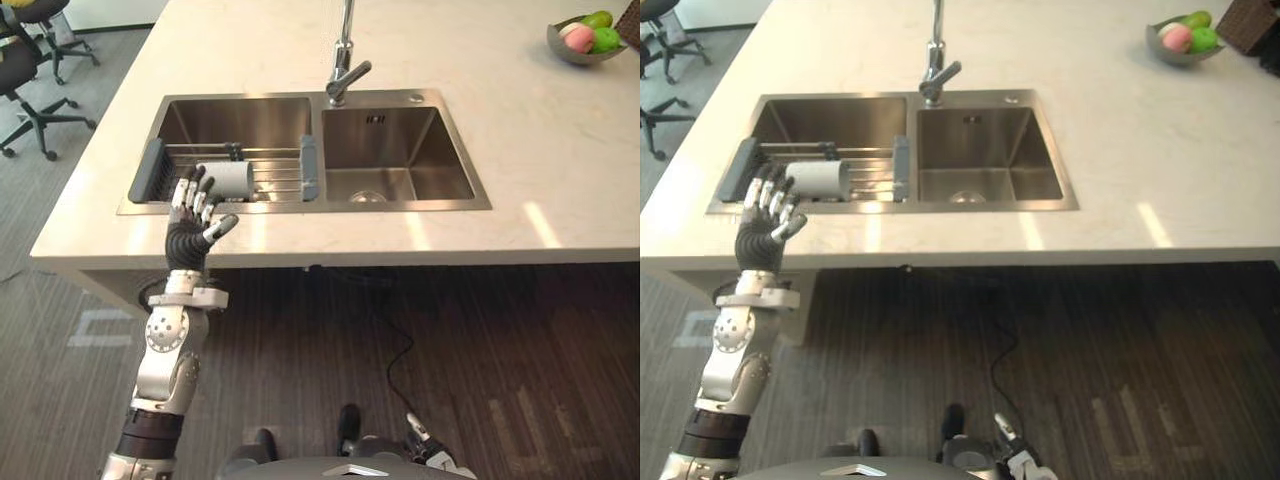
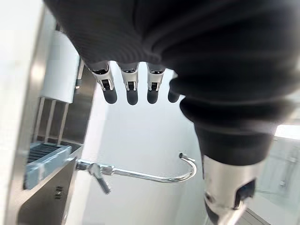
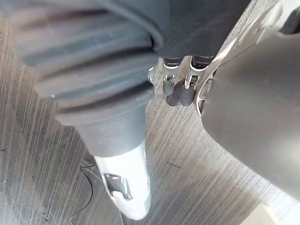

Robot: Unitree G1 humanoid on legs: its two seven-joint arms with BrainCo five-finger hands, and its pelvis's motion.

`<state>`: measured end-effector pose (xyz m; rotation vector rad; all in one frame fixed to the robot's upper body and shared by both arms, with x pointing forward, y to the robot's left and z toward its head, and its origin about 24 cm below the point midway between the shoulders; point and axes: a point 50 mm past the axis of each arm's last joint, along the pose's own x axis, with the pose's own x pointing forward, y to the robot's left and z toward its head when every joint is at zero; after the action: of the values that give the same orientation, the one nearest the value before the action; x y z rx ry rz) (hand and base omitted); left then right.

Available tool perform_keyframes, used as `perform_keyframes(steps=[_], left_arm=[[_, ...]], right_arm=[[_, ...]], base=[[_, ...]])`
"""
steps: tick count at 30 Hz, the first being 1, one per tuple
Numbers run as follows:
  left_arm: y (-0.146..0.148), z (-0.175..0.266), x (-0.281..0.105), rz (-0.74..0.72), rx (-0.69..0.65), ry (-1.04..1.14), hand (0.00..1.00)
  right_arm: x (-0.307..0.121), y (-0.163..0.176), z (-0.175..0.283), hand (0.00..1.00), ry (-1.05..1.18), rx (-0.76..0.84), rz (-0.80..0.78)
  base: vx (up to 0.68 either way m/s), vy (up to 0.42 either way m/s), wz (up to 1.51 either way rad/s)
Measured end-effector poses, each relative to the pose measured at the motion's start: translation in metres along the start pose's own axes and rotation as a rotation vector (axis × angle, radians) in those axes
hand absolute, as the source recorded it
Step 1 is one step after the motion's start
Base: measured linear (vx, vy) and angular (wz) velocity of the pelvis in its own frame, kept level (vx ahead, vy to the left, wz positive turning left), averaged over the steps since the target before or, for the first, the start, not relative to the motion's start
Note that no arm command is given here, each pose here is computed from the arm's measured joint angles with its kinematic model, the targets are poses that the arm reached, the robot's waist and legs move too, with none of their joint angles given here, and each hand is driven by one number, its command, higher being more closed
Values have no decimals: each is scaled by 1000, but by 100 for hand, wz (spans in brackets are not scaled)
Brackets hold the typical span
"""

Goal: Walk over to the sink, pick up the cup, carry it to the dishwasher, place the cup inside the dishwasher, then close the dishwasher door

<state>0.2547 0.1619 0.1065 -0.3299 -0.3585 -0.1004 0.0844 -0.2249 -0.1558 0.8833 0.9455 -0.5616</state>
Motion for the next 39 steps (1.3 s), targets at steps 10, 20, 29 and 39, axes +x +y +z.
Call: perform_keyframes(steps=[10, 20, 29, 39], left_arm=[[-37, 5, -9, -215, -177, 22, 0], [-65, -20, 5, -314, -213, 106, 0], [-63, 26, 14, -306, -112, -176, 0], [-57, 39, 14, -325, 24, -220, 0]], right_arm=[[-1, 8, 31, 0, -145, -51, -139], [-19, -40, -38, 0, 165, 22, -149], [-23, -57, -7, 0, 11, -109, -230], [-14, -41, -23, 0, -25, -30, -272]], base=[[33, 51, 25], [285, -206, 52], [292, -88, -16], [166, 157, -9]])
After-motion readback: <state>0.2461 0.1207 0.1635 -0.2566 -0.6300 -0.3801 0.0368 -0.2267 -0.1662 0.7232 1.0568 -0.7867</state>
